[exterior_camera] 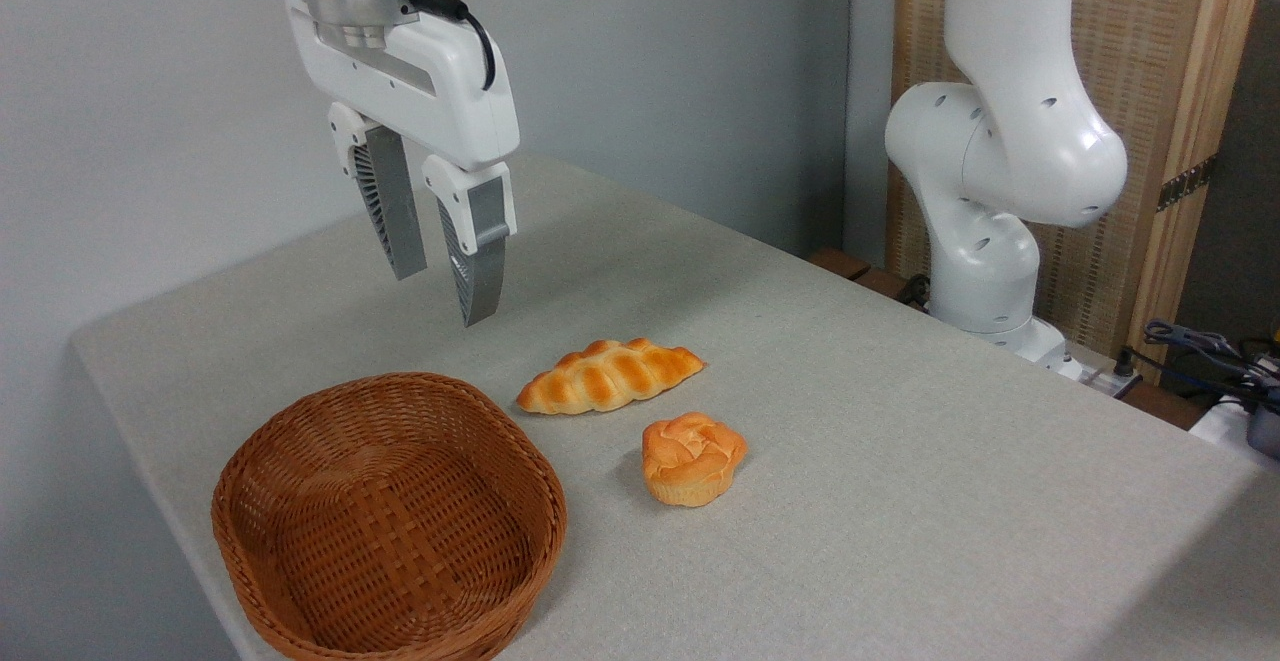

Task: Put bread into the basket
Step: 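Move the open gripper down toward the long glazed bread roll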

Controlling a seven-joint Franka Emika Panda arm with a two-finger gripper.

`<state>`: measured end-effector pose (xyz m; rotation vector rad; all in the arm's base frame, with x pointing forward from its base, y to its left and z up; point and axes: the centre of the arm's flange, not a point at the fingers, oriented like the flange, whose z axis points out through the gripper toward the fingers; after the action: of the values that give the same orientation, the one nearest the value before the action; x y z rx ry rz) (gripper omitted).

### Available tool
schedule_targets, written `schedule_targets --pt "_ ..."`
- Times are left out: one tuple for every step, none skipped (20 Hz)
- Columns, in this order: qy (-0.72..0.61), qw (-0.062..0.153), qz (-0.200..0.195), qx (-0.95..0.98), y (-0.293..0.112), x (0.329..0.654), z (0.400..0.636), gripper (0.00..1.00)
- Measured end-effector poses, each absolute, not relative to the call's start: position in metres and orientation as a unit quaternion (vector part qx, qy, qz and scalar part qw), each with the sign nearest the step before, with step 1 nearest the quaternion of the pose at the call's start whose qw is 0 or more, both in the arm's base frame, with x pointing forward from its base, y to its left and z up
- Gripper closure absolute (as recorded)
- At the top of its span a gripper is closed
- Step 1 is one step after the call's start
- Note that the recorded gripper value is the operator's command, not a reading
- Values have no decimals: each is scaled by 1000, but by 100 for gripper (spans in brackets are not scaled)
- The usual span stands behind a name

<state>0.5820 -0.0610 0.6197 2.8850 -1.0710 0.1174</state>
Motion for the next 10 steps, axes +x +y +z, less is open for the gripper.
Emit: schedule_targets --pt "-339 30 41 939 -59 583 620 0" --pt "-340 31 38 939 -60 581 620 0" --pt "-341 33 35 939 -61 575 620 0" --pt "-342 32 34 939 -62 569 622 0" --pt "-343 32 34 938 -62 563 624 0" --pt "-343 31 35 938 -62 558 626 0" --pt "-343 31 35 938 -63 555 627 0" --pt "-343 31 35 938 -63 553 628 0" --pt "-344 31 34 938 -63 553 627 0" --pt "-344 31 33 938 -63 553 626 0"
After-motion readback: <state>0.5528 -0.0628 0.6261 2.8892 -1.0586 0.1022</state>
